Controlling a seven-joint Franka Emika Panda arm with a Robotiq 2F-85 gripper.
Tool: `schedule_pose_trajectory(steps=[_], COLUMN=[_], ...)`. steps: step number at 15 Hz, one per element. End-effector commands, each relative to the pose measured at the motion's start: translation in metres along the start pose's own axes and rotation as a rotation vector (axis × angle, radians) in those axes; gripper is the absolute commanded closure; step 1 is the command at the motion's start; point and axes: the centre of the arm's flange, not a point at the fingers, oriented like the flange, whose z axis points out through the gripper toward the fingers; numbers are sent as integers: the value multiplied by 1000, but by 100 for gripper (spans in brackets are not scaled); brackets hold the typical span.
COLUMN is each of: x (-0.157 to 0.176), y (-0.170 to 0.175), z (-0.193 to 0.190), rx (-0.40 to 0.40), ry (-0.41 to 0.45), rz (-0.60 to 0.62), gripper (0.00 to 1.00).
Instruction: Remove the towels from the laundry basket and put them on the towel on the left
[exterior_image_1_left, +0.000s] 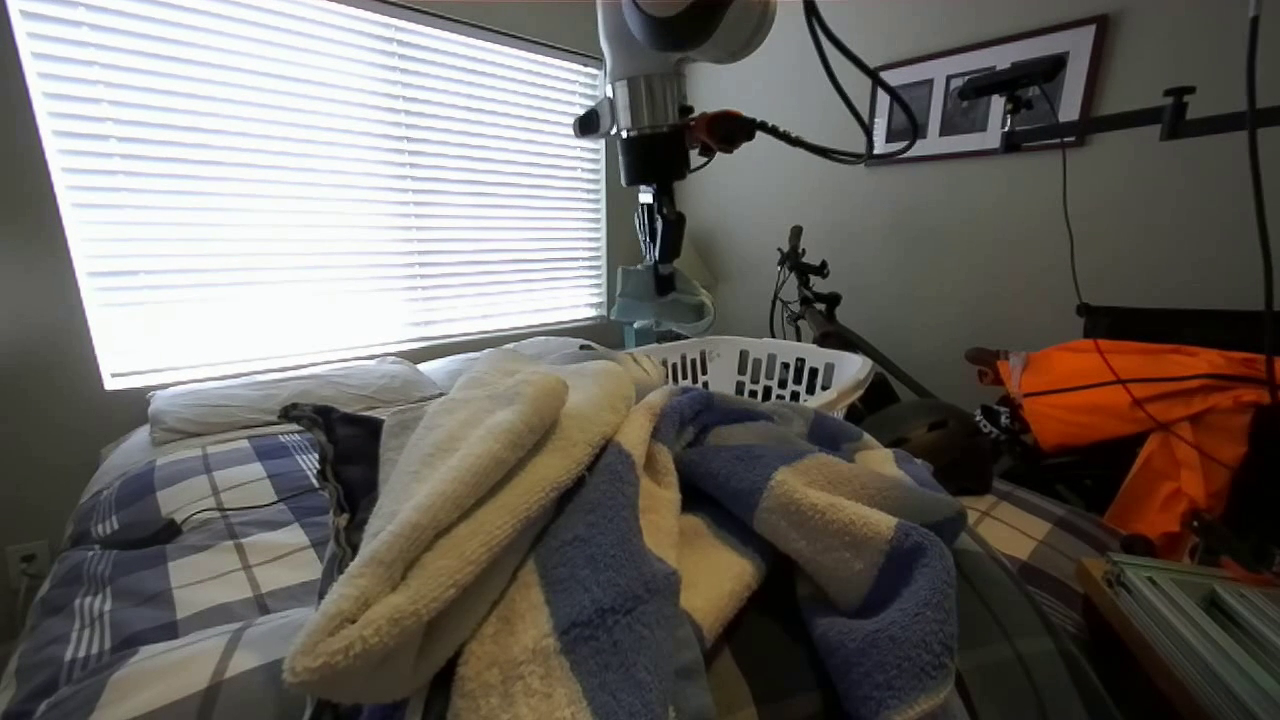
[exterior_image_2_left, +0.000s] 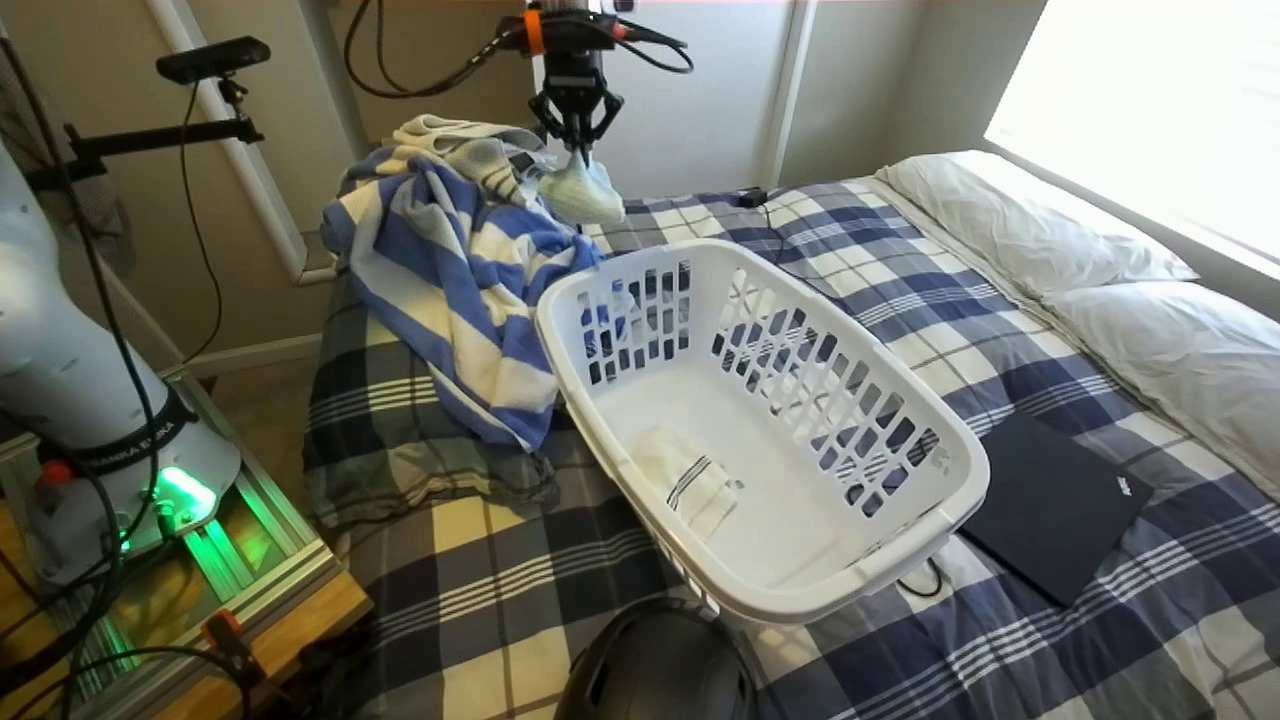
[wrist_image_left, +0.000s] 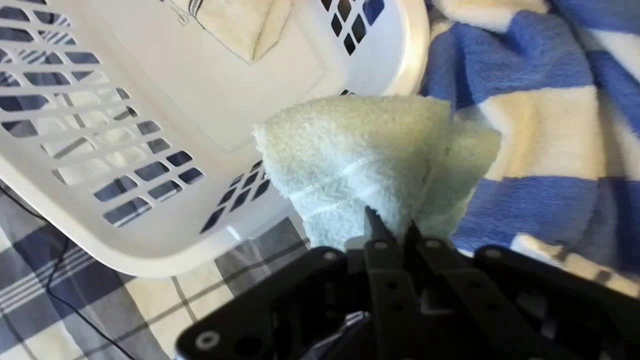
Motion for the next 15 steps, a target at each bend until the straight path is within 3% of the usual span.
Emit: schedule_pose_trajectory(steps=[1, 7, 13, 14, 15], x=[-22, -21, -27, -26, -26], y=[-88, -189, -237, -240, -241], z=[-7, -28, -17, -15, -12], rx=[-58, -127, -159, -162, -161], ry=[56, 208, 339, 358, 364], rz=[-180, -431, -660, -680, -694], gripper=[99, 99, 99, 69, 68])
